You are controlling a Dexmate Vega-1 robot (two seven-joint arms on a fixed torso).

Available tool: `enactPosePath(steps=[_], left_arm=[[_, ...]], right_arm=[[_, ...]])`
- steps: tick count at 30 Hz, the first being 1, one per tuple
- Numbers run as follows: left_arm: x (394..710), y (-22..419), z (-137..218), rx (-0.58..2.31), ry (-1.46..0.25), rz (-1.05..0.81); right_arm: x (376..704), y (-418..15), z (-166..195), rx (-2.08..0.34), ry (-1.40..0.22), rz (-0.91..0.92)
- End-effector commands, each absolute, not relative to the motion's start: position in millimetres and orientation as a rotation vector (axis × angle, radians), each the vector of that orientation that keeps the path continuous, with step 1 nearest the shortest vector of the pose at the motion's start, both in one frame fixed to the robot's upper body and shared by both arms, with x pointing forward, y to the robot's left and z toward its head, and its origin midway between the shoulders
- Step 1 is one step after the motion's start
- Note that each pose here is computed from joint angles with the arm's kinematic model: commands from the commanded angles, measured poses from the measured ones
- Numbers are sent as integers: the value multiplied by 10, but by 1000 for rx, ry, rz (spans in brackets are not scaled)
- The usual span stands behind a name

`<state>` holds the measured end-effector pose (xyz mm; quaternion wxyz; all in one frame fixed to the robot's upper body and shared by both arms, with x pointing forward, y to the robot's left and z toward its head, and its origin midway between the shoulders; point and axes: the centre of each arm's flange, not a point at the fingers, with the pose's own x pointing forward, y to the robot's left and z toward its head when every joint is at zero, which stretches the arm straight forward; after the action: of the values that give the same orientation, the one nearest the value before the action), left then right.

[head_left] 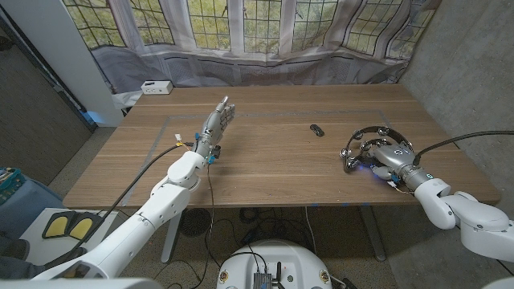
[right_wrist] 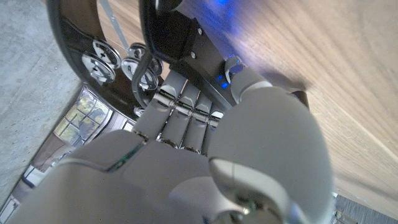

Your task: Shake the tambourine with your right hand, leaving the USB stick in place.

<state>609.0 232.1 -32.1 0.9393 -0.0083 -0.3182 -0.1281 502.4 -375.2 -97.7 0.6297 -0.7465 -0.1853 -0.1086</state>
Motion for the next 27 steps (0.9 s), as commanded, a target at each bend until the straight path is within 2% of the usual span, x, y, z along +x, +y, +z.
enactPosePath(steps=[1, 27], left_arm=[[6106, 2312, -317, -14, -645, -267], [6145, 2352, -265, -27, -660, -266]], right_arm=[[4918, -3680, -871, -1675, -483, -286], [4637, -3472, -624, -1598, -662, -417]])
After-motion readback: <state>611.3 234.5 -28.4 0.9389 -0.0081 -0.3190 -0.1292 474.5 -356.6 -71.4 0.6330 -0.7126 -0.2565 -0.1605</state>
